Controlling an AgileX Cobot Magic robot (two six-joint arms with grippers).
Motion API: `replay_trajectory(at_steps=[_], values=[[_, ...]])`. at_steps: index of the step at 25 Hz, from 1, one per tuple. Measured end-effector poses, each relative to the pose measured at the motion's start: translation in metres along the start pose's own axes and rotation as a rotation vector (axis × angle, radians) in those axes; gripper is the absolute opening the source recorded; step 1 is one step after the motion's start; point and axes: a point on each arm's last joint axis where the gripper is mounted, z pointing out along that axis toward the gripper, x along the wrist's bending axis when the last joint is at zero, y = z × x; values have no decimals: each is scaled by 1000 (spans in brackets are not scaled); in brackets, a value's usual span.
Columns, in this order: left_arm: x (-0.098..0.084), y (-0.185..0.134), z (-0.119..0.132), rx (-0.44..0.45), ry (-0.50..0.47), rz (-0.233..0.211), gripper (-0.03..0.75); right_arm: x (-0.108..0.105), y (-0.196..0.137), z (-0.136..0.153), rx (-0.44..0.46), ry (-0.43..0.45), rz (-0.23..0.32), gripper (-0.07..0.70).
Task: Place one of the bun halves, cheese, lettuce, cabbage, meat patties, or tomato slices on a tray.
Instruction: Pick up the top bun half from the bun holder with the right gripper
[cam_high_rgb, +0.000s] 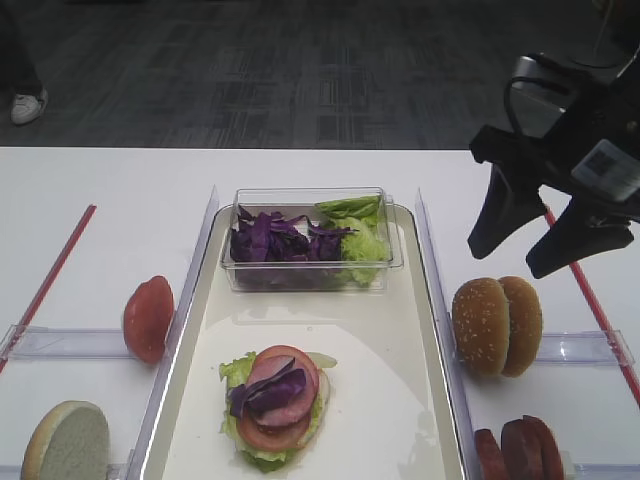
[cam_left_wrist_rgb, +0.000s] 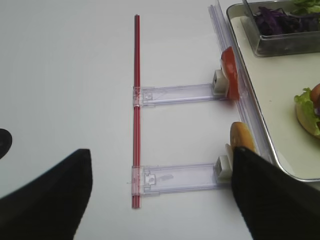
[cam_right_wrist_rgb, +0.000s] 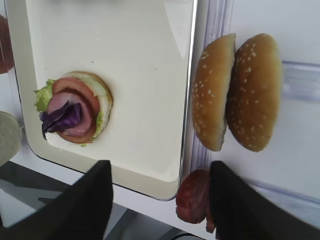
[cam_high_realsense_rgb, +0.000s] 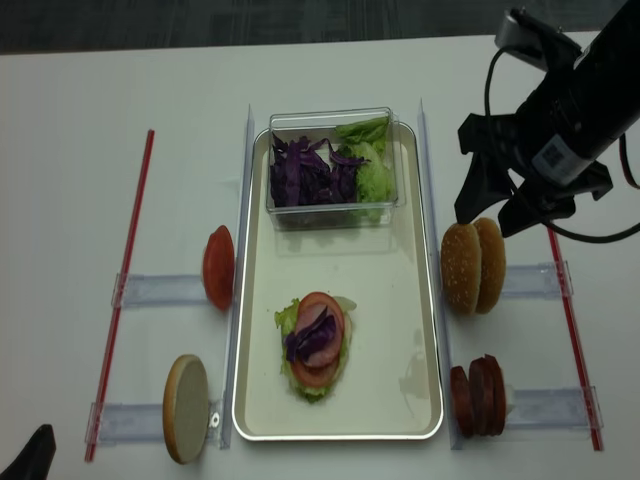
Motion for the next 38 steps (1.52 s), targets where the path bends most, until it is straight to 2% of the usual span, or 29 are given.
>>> replay_trajectory(at_steps=[15,22,31,33,38], values=[[0,0,0,0,0,0,542,-14,32,28,35,-42,24,452],[0,0,0,0,0,0,542,-5,32,51,72,-107,-36,452],[0,0,0,0,0,0,542,-8,36,68,97,-148,-4,452],[0,0,0,0,0,0,542,-8,36,69,97,-150,-2,438],[0,0,0,0,0,0,541,-8,34,69,126,-152,2,347]])
